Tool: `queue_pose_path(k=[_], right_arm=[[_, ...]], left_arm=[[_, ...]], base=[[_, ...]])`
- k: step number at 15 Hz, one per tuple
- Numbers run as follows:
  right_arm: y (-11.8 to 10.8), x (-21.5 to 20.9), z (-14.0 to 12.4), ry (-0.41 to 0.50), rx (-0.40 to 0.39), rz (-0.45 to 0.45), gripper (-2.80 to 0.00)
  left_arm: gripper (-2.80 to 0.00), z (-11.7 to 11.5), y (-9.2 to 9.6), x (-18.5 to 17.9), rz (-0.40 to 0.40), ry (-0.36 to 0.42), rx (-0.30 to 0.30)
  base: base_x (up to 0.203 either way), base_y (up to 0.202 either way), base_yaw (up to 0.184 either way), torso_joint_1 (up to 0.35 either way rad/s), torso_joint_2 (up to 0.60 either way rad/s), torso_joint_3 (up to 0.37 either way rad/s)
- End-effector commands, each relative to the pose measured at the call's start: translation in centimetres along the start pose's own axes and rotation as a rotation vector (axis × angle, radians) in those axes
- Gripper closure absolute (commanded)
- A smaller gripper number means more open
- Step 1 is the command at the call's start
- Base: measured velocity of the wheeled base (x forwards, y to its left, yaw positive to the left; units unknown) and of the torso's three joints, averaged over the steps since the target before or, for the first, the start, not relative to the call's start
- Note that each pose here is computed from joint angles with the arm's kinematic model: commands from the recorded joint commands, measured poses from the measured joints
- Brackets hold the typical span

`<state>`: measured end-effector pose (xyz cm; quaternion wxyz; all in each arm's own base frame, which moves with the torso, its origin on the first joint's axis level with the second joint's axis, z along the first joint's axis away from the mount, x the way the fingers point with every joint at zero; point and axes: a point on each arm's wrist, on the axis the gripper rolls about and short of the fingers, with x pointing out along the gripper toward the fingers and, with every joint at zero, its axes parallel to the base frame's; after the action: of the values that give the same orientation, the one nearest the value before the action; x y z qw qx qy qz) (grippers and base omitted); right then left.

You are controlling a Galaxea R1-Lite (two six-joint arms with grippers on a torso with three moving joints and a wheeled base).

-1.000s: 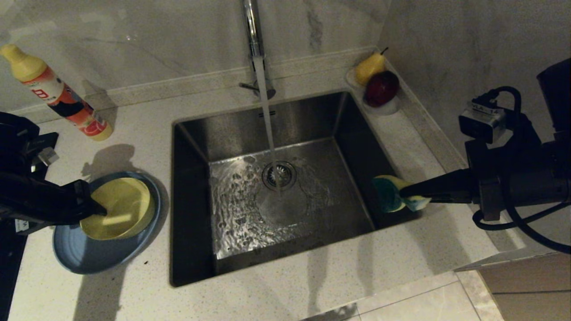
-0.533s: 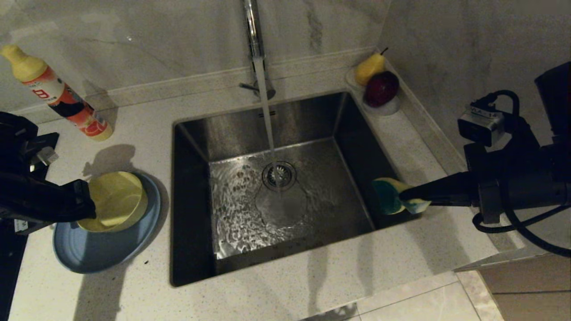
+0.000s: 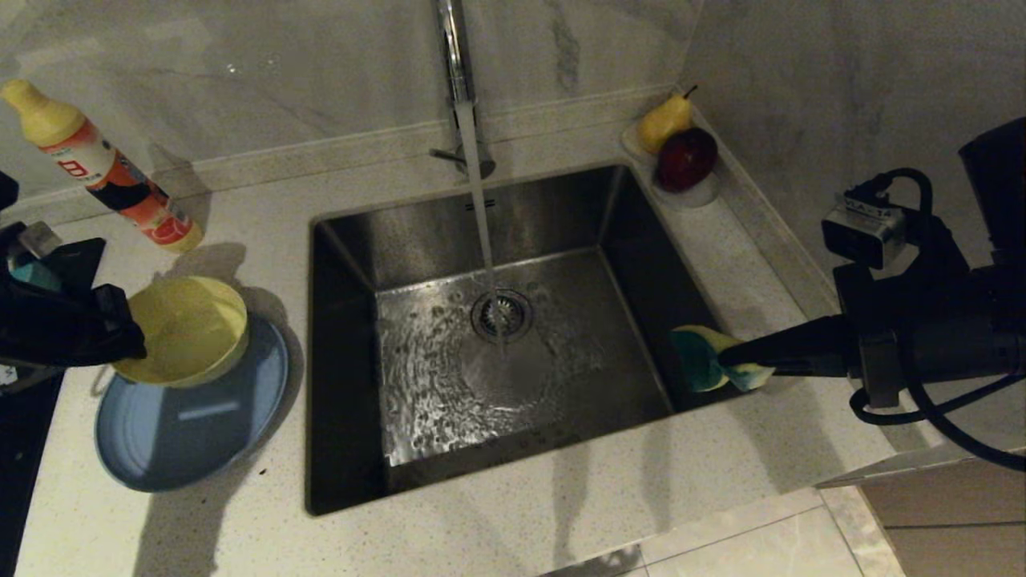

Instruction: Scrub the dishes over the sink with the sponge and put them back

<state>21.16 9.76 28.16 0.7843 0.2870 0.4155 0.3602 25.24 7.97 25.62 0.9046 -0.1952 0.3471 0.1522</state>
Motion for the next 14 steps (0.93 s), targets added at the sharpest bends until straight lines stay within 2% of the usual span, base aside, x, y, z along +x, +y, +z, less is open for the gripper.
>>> queue_pose_path(k=[1,4,6,7,9,12,14], right_arm=[[0.0,0.0,0.0,0.004,0.004,0.002,0.0],[-0.2,0.3,0.0,0.012,0.011,-0.002,0.0],[-0.3,0.4,0.1,0.015,0.014,-0.004,0.0],[-0.4,0.5,0.1,0.016,0.015,-0.004,0.0],[-0.3,0.6,0.2,0.009,0.006,0.004,0.0],[-0.2,0.8,0.2,0.014,0.001,0.008,0.0],[-0.3,1.0,0.2,0.017,0.006,0.004,0.0]], left_arm=[[0.0,1.0,-0.6,-3.3,-0.026,-0.079,-0.002],[0.0,1.7,-1.1,-6.9,-0.054,-0.153,-0.011],[0.0,2.0,-1.7,-8.5,-0.08,-0.181,-0.004],[0.0,2.0,-2.3,-8.9,-0.112,-0.183,-0.02],[0.0,2.0,-4.0,-9.0,-0.181,-0.169,-0.067],[0.0,1.3,-7.3,-7.3,-0.258,-0.091,-0.036],[0.0,0.9,-9.9,-5.5,-0.259,-0.059,-0.005]], base=[[0.0,0.0,0.0,0.0,0.0,0.0],[0.0,0.0,0.0,0.0,0.0,0.0],[0.0,0.0,0.0,0.0,0.0,0.0],[0.0,0.0,0.0,0.0,0.0,0.0],[0.0,0.0,0.0,0.0,0.0,0.0],[0.0,0.0,0.0,0.0,0.0,0.0],[0.0,0.0,0.0,0.0,0.0,0.0]])
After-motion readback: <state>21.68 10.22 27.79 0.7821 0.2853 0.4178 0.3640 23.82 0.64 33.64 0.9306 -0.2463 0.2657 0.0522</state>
